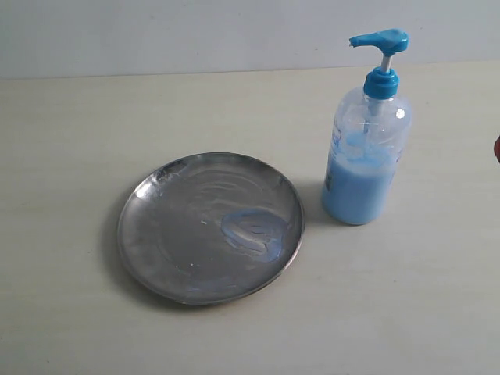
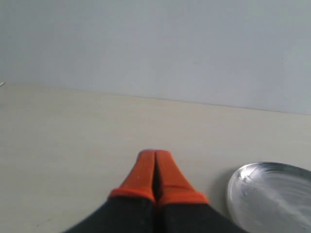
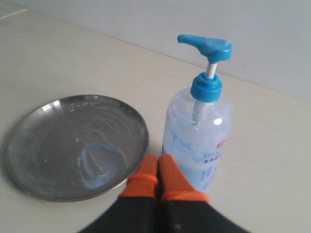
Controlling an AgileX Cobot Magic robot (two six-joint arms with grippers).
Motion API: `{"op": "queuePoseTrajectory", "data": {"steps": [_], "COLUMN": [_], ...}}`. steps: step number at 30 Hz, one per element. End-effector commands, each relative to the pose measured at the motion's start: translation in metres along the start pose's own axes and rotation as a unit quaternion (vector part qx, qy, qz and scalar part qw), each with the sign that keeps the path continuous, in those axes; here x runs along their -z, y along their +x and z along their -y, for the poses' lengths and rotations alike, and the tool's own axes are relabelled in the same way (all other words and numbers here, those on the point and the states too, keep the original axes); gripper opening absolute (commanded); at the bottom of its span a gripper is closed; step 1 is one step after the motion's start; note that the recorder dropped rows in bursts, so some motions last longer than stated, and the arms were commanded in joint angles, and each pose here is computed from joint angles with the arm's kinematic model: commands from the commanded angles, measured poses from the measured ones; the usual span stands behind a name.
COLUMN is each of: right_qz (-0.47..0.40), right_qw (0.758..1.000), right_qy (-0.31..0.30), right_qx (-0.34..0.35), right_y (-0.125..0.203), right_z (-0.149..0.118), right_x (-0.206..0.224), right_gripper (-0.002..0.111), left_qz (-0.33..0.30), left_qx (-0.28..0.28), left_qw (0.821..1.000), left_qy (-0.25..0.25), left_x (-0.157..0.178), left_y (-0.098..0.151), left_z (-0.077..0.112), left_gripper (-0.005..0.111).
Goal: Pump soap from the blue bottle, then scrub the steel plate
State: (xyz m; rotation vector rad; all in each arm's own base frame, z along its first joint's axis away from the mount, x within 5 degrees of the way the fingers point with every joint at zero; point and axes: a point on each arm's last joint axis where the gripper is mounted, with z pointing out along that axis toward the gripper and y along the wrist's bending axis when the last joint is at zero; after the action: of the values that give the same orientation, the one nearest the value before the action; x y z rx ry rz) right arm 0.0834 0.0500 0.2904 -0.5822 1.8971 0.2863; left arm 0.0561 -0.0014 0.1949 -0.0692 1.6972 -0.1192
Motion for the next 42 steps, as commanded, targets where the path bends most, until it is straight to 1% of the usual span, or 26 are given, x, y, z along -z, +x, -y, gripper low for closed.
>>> {"op": "queuePoseTrajectory", "data": {"steps": [1, 3, 6, 33, 36, 40, 42], "right_qz": [0.007, 0.007, 0.007, 0.007, 0.008, 0.033, 0.054], "right_qw": [1.000, 1.000, 1.000, 1.000, 1.000, 0.999, 0.998], "right_qy": [0.000, 0.000, 0.000, 0.000, 0.005, -0.008, -0.022], "right_qx": [0.004, 0.004, 0.004, 0.004, 0.012, -0.007, -0.009], "right_y": [-0.0001, -0.0001, -0.0001, -0.0001, -0.0003, 0.0006, 0.0076], "right_z": [0.0001, 0.0001, 0.0001, 0.0001, 0.0008, -0.0021, -0.0056], "right_x": [0.0000, 0.0000, 0.0000, 0.0000, 0.0000, -0.0037, -0.0089], "right_gripper": [0.000, 0.000, 0.000, 0.000, 0.000, 0.000, 0.000], "left_qz": [-0.029, -0.043, -0.067, -0.066, -0.066, -0.066, -0.066], "left_qx": [-0.005, -0.015, -0.014, -0.013, -0.013, -0.013, -0.013], "left_qw": [0.999, 0.999, 0.997, 0.997, 0.997, 0.997, 0.997], "left_qy": [-0.023, -0.029, -0.035, -0.035, -0.035, -0.035, -0.035], "left_x": [0.0005, 0.0007, 0.0013, 0.0013, 0.0013, 0.0013, 0.0013], "left_y": [0.0064, 0.0089, 0.0133, 0.0132, 0.0132, 0.0132, 0.0132], "left_z": [-0.0035, -0.0047, -0.0059, -0.0058, -0.0058, -0.0058, -0.0058], "left_gripper": [0.000, 0.000, 0.000, 0.000, 0.000, 0.000, 0.000]}}
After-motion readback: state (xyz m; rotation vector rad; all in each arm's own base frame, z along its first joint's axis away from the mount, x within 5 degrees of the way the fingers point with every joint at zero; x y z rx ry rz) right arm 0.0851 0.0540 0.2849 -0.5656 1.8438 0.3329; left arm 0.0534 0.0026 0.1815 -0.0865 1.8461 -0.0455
